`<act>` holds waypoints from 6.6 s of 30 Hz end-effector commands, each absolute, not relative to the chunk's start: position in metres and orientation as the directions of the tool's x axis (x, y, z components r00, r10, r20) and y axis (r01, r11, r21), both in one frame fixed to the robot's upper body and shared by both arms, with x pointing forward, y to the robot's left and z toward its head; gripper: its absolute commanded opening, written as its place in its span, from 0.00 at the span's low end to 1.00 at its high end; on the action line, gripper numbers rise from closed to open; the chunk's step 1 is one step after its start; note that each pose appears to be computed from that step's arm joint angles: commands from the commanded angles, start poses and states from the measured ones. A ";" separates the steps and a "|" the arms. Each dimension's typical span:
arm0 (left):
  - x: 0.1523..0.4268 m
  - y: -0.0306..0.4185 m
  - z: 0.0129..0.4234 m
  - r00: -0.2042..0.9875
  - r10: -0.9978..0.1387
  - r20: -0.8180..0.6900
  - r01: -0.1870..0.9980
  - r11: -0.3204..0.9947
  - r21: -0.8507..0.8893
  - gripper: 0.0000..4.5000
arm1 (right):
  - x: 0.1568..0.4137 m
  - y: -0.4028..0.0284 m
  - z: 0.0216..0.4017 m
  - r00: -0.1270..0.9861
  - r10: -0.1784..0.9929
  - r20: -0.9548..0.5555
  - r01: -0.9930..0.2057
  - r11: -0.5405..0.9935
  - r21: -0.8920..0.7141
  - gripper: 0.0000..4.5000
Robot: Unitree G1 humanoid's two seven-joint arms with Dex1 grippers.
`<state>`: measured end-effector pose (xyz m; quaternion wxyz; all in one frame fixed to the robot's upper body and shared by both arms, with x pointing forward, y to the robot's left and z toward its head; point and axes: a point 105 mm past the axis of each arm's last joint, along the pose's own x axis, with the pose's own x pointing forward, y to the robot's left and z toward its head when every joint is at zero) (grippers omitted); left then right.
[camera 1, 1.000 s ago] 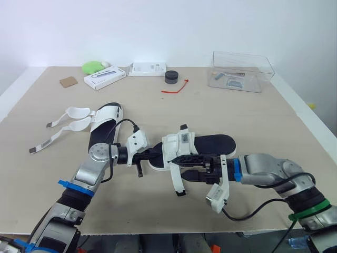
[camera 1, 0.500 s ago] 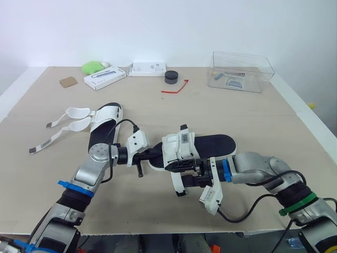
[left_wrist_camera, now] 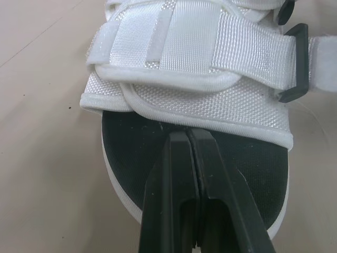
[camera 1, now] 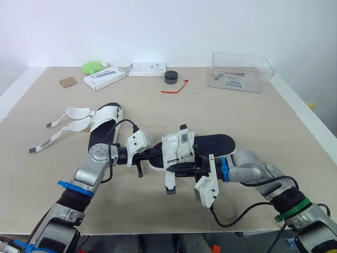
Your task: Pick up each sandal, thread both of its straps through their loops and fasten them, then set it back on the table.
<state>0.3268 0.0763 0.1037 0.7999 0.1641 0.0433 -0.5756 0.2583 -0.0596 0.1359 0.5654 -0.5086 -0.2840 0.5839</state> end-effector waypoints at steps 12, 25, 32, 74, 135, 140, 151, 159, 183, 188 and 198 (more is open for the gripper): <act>0.327 0.079 0.091 0.331 -0.895 -0.301 0.941 0.286 0.184 0.00 | 0.309 -0.055 0.180 0.402 0.888 -0.222 -0.915 0.394 -0.081 0.01; 0.327 0.080 0.091 0.338 -0.893 -0.297 0.938 0.296 0.180 0.00 | 0.327 -0.064 0.168 0.472 0.805 -0.358 -0.852 0.521 0.049 0.08; 0.327 0.082 0.090 0.340 -0.892 -0.299 0.938 0.299 0.177 0.00 | 0.337 -0.066 0.185 0.532 0.789 -0.307 -0.830 0.557 -0.006 0.73; 0.322 0.081 0.088 0.328 -0.897 -0.296 0.942 0.288 0.169 0.00 | 0.343 -0.038 0.205 0.382 0.853 -0.355 -0.919 0.390 -0.051 0.51; 0.320 0.080 0.089 0.331 -0.897 -0.293 0.941 0.291 0.173 0.00 | 0.374 -0.064 0.169 0.455 0.777 -0.435 -0.814 0.561 0.149 0.34; 0.319 0.079 0.089 0.327 -0.899 -0.292 0.942 0.287 0.172 0.00 | 0.379 -0.064 0.182 0.500 0.775 -0.387 -0.839 0.544 0.006 0.87; 0.319 0.078 0.089 0.323 -0.901 -0.290 0.944 0.283 0.171 0.00 | 0.345 -0.032 0.204 0.352 0.890 -0.291 -0.936 0.337 -0.102 0.54; 0.319 0.078 0.089 0.325 -0.901 -0.288 0.943 0.285 0.171 0.00 | 0.349 -0.042 0.164 0.334 0.840 -0.429 -0.940 0.333 -0.080 0.01; 0.309 0.074 0.143 0.256 -0.965 -0.058 0.945 0.237 0.226 0.27 | 0.366 -0.185 0.181 0.541 0.746 -0.388 -0.835 0.422 -0.354 1.00; 0.301 0.079 0.152 0.225 -0.974 -0.040 0.945 0.208 0.251 0.81 | 0.356 -0.194 0.150 0.471 0.762 -0.445 -0.880 0.366 -0.304 1.00; 0.267 0.104 0.161 0.124 -0.989 -0.076 0.974 0.106 0.201 0.99 | 0.355 -0.132 0.152 0.362 0.877 -0.316 -0.926 0.298 -0.233 1.00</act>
